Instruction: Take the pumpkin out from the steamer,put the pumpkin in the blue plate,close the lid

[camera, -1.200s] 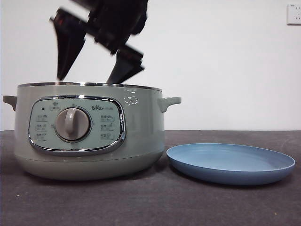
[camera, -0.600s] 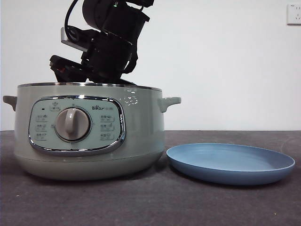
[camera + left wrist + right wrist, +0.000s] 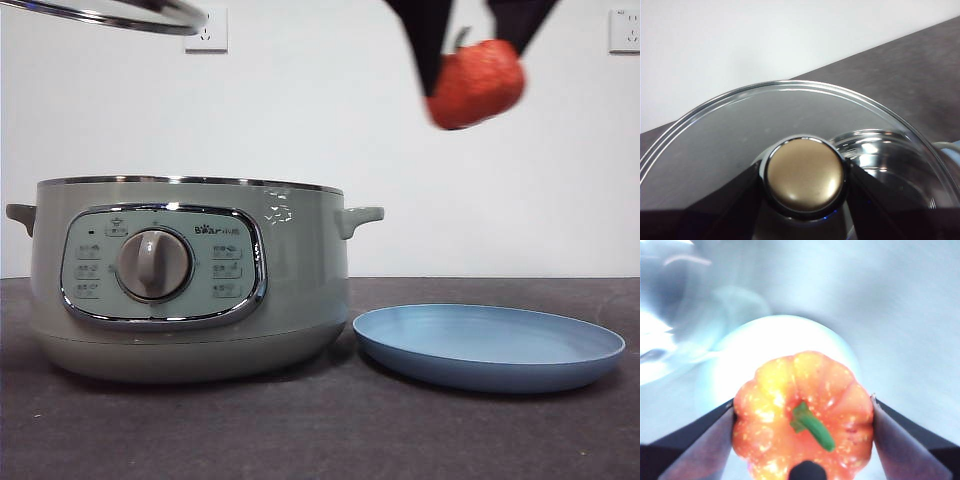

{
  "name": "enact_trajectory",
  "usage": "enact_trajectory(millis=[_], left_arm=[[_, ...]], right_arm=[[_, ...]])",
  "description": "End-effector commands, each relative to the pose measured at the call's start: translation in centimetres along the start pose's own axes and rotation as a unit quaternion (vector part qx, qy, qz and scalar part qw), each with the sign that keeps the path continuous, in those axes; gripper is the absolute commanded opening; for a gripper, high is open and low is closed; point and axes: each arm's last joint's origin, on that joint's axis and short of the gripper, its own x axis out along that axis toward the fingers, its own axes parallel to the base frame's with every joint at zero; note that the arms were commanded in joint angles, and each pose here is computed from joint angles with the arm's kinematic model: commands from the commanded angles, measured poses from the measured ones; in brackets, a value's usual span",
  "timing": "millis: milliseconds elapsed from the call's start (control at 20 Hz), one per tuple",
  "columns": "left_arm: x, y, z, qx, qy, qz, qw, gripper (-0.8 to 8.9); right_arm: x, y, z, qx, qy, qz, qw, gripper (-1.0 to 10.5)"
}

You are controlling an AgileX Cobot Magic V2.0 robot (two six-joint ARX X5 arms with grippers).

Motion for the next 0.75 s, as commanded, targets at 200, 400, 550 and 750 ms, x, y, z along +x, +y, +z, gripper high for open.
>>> enact_trajectory(millis=[200, 400, 550, 750], left_arm=[[-0.3, 0.1, 0.9, -0.005, -0.038, -0.004, 0.999, -0.09], [-0.3, 0.1, 0.9, -0.005, -0.038, -0.004, 0.999, -0.09], [0.0, 0.1, 0.9, -0.004, -0.036, -0.005, 0.999, -0.09], [0.1, 0.0, 0.9, -0.004, -0.034, -0.006, 0.999, -0.09]], right_arm=[[2.1, -2.1, -4.0, 0.098, 0.009, -0.087, 0.991, 0.0], [5.4, -1.0, -7.3, 0.113, -0.046, -0.049, 0.991, 0.0], [8.4, 0.3, -8.6, 0.101, -0.049, 0.050, 0.992, 0.0], [12.1, 1.3, -8.8, 0.090, -0.035, 0.078, 0.992, 0.0]])
